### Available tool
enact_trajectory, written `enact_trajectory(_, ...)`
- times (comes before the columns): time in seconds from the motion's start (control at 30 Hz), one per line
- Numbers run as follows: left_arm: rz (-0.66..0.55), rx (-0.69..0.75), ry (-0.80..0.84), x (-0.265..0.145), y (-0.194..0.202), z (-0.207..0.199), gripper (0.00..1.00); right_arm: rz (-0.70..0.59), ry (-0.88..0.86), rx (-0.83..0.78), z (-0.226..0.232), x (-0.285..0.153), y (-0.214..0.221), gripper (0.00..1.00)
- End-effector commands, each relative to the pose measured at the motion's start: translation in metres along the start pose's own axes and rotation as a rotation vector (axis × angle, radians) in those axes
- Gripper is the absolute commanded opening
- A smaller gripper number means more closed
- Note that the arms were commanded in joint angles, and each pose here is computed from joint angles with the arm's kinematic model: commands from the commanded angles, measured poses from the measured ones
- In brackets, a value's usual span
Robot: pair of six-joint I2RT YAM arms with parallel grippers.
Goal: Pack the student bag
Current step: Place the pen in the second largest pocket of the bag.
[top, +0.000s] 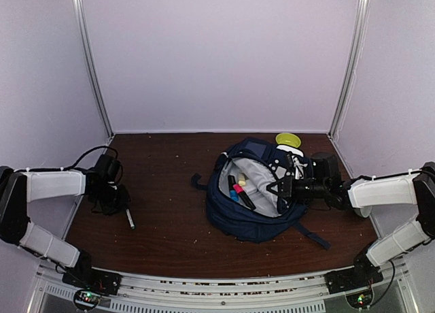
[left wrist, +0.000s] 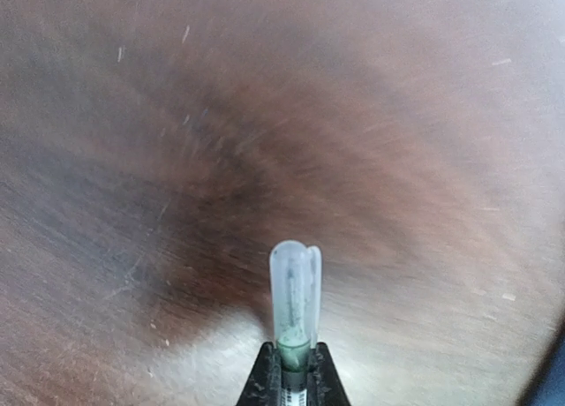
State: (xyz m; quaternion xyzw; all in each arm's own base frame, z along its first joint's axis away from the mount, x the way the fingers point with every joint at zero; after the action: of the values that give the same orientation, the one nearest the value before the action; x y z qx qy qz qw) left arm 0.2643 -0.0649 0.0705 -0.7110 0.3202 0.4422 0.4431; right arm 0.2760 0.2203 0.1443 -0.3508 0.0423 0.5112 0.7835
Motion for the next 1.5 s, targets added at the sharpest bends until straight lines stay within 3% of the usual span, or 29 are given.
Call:
enact_trajectory(0.0,-0.158,0.080,0.147,-0.035,-0.016,-0.024,0.00,-0.006,0.050,0.046,-0.013,-0.002,0.000,0.00)
enact_trajectory(0.27,-0.432,0.251,0.381,-0.112,-0.031,-0.089,0.00,-0.010,0.053,0.048,-0.013,-0.002,-0.001,0.00)
enact_trajectory(0.57,-0.499,0.478,0.672,-0.157,-0.025,-0.196,0.00,-0.014,0.054,0.048,-0.014,-0.003,-0.001,0.00)
enact_trajectory(0.87,-0.354,0.430,0.760,-0.141,-0.026,-0.283,0.00,-0.018,0.054,0.049,-0.014,-0.004,0.000,0.00)
enact_trajectory(1.17,-0.184,0.432,0.802,-0.103,0.007,-0.347,0.00,-0.021,0.053,0.047,-0.014,-0.004,0.000,0.00)
enact_trajectory(1.47,-0.125,0.463,0.768,-0.084,0.032,-0.370,0.00,-0.023,0.050,0.045,-0.013,-0.005,0.000,0.00)
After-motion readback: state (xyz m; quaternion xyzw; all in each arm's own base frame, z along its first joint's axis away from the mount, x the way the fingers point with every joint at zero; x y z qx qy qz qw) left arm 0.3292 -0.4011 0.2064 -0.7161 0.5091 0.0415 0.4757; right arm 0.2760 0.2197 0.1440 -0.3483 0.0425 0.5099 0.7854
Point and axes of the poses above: each gripper's point midway between its finger pads, its own x axis out along the fingers, its own z axis along the line the jaws close on, y = z × x, the point moved 4 cm from there along -x, back along the fingers, and after that the axes turned 8 degrees about x, right-handed, at the moved point
